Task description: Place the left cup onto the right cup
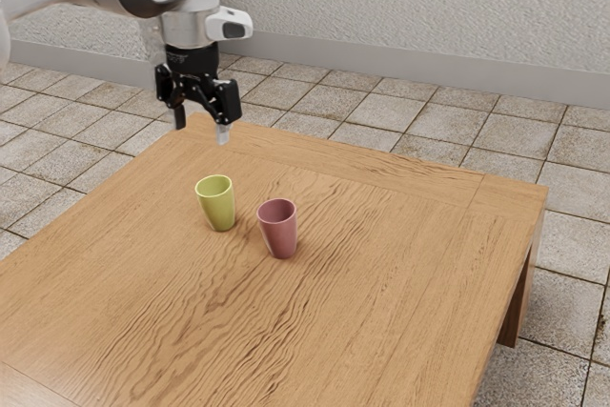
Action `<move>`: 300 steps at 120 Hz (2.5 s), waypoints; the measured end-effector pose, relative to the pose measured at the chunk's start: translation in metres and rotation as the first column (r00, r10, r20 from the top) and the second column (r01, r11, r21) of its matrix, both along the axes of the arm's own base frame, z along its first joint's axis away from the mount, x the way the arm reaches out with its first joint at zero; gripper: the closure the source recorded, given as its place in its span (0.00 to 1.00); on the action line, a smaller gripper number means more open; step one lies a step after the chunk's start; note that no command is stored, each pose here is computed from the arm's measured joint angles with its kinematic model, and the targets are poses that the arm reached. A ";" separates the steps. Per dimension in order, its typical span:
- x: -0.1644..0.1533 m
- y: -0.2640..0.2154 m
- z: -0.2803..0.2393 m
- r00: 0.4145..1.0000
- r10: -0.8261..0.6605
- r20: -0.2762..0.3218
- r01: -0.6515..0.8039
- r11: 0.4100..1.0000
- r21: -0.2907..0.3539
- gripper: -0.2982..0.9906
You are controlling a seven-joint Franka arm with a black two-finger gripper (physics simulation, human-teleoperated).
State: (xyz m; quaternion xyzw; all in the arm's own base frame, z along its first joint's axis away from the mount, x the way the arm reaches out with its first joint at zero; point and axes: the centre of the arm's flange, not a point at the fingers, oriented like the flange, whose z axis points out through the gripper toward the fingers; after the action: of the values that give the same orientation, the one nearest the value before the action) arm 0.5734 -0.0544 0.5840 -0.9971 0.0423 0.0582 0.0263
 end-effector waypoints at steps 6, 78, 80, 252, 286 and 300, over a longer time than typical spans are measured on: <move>0.000 -0.001 0.000 1.000 -0.002 0.003 0.002 1.000 0.003 0.23; 0.026 0.031 -0.038 0.999 0.050 -0.021 -0.050 0.999 0.008 0.23; 0.027 0.031 -0.040 0.998 0.051 -0.022 -0.051 0.999 0.008 0.23; 0.122 0.107 -0.187 0.993 0.119 -0.016 -0.119 0.993 -0.020 0.32; 0.129 0.120 -0.218 0.992 0.121 -0.045 -0.123 0.992 -0.034 0.33; 0.132 0.127 -0.226 0.991 0.124 -0.044 -0.126 0.991 -0.042 0.34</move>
State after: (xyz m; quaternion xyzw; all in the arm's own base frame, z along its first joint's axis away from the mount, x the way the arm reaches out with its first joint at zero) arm 0.7056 0.0726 0.3575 -0.9967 -0.0183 0.0792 -0.0006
